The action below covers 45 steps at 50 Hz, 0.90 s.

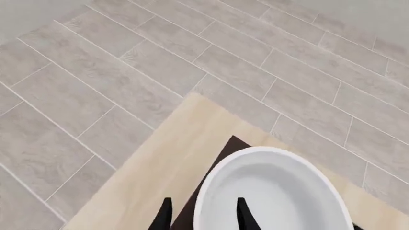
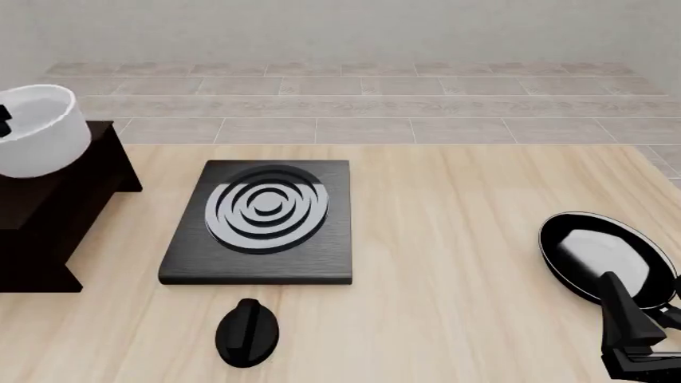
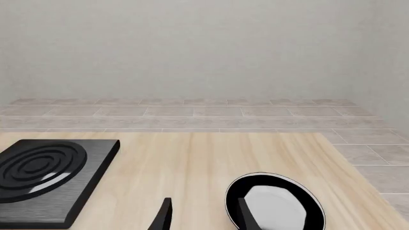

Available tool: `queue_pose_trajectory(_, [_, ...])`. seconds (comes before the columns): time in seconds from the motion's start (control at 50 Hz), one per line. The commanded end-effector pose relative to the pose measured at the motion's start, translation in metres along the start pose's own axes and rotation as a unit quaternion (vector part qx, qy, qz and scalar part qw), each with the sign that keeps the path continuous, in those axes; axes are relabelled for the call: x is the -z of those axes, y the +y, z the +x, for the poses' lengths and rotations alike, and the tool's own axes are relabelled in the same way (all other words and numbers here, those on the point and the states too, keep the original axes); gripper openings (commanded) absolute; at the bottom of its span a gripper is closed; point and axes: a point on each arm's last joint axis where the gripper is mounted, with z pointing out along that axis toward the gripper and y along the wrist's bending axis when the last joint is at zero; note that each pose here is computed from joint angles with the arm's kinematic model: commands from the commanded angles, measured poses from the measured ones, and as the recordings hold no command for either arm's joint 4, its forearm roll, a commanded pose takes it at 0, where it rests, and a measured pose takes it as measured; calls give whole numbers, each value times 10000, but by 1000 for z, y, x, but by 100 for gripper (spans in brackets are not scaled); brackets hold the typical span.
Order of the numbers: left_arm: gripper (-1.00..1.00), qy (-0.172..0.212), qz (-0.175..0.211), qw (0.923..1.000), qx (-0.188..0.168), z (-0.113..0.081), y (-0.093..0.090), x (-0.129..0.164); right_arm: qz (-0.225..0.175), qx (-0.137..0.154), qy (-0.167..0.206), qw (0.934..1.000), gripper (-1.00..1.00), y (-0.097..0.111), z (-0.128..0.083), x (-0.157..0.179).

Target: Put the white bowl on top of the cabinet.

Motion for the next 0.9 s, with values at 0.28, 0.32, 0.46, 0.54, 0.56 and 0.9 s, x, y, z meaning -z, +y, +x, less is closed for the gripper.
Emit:
queue_pose_trajectory(0.28, [100,-53,31,9998,-175,-19,-5,23,0,0,0,10000,100,0,0,0])
queue_pose_trajectory(0.32, [100,-58,26,9998,-176,-21,-5,24,1,0,1,10000,100,0,0,0])
queue_pose_trajectory(0.46, [100,-123,8,9997,-208,-34,-4,33,0,0,0,10000,100,0,0,0])
queue_pose_trajectory(0.54, [100,-140,13,9997,-212,-37,-5,36,0,0,0,10000,100,0,0,0])
queue_pose_trajectory(0.56, [100,-140,13,9997,-212,-37,-5,36,0,0,0,10000,100,0,0,0])
queue_pose_trajectory(0.9, [100,-344,266,9986,-298,-44,-24,73,0,0,0,10000,100,0,0,0])
